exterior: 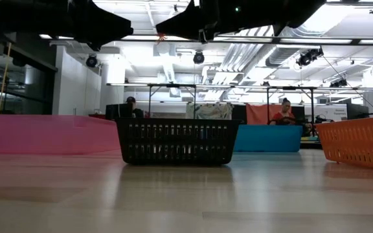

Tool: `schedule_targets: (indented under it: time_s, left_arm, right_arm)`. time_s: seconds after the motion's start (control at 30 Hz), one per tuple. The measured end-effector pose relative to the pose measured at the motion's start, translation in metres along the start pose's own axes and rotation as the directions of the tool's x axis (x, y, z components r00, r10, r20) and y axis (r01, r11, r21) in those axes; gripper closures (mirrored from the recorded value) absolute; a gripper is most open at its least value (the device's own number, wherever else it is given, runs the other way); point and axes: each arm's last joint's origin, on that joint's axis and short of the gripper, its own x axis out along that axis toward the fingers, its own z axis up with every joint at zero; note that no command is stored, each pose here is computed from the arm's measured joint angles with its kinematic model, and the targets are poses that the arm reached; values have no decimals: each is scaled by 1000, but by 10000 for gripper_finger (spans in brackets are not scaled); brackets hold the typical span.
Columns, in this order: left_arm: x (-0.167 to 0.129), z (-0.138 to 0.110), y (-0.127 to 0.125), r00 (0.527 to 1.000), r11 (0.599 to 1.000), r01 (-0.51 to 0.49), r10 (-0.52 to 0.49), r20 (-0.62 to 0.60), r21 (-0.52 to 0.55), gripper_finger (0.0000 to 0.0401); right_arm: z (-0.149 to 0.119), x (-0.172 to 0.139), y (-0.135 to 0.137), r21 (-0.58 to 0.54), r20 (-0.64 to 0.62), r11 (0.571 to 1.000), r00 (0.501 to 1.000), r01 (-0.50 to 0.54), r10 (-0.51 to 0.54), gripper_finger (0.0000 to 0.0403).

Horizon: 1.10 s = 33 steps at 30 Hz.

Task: Sort Halloween decoration
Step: Put the orange spider toy into the pink bin

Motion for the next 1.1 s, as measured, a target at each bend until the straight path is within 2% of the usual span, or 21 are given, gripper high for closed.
schedule_targets:
  time_s: [0.27, 0.43, 0.5, 0.63, 0.83, 1.1]
  left_arm:
    - [0, 1, 0, 1000, 998, -3, 2, 14, 55, 261]
    - [-1, 7, -1, 998, 998, 2, -6, 67, 67, 261]
    - [-2, 10, -2, 994, 997, 21, -28, 101, 77, 261]
    - [-5, 17, -5, 987, 997, 33, -44, 153, 76, 261]
    - [-9, 21, -4, 983, 997, 36, -48, 176, 67, 261]
    - [-9, 19, -5, 986, 998, 42, -50, 160, 56, 261]
  right_arm:
    - [-4, 4, -2, 51, 19, 999, 1000, -1, 0, 403]
    - [-28, 23, -7, 118, 89, 993, 996, -22, 12, 403]
    - [-40, 34, -11, 162, 123, 986, 992, -30, 10, 403]
    - [-67, 62, -17, 236, 99, 971, 995, -36, 13, 403]
    - [-92, 110, -20, 255, 92, 967, 996, -26, 3, 403]
    - [-95, 160, -30, 276, 104, 961, 994, -10, -20, 403]
